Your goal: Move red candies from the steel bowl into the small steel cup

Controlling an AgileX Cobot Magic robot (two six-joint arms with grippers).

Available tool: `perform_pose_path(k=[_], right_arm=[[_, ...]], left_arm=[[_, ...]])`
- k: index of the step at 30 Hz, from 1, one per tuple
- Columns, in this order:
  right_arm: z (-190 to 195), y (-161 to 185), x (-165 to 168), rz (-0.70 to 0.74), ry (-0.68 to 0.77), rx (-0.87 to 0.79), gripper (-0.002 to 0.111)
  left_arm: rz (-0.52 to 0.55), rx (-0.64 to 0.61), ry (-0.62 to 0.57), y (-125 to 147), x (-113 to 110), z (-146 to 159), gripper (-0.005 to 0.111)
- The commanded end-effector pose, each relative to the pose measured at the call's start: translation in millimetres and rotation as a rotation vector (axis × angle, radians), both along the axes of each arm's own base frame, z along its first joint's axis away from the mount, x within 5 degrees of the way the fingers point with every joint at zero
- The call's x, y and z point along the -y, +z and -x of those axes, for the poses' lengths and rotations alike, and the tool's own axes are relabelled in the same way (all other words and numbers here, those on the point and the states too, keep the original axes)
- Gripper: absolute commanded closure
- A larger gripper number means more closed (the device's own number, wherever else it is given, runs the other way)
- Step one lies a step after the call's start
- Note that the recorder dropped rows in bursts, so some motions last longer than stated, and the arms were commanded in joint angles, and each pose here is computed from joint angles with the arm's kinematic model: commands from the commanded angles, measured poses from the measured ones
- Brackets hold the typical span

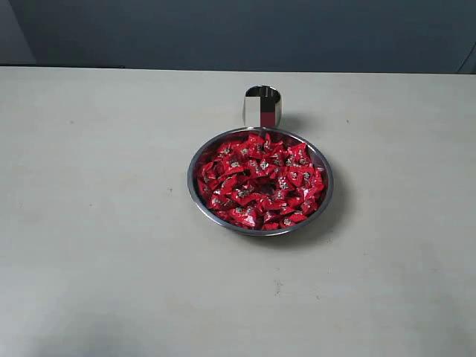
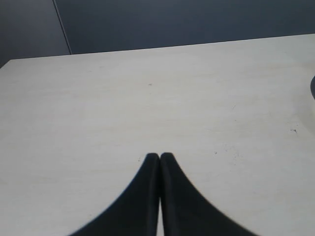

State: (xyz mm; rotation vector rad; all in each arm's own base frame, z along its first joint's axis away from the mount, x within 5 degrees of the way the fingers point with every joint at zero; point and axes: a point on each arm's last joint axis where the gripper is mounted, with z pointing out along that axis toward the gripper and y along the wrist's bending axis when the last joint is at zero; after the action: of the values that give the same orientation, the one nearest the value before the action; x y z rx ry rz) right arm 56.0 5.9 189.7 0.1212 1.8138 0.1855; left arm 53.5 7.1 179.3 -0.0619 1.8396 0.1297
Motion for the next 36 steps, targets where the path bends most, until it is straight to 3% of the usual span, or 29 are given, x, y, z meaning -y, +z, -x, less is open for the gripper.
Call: perform_pose_path(k=[1, 15, 25, 33, 36], right_arm=[[-5, 22, 0, 0.007, -0.003, -0.002, 0.108], [-54, 113, 1, 0.006, -0.005, -0.025, 0.108], [-65, 121, 2, 0.004, -0.018, 0.012, 0.108], [-68, 138, 6, 0.000, -0.062, 0.207, 0.108], [-67, 131, 4, -0.047, -0.046, 0.125, 0.108]], left_arm=[[-0.001, 0.024, 0.003, 4, 0, 0, 0.106], [-0.001, 0.024, 0.003, 4, 0, 0, 0.106], [-0.001, 0.024, 0.003, 4, 0, 0, 0.106], [-0.001, 0.024, 0.003, 4, 0, 0, 0.106], [-0.001, 0.024, 0.003, 4, 0, 0, 0.106]])
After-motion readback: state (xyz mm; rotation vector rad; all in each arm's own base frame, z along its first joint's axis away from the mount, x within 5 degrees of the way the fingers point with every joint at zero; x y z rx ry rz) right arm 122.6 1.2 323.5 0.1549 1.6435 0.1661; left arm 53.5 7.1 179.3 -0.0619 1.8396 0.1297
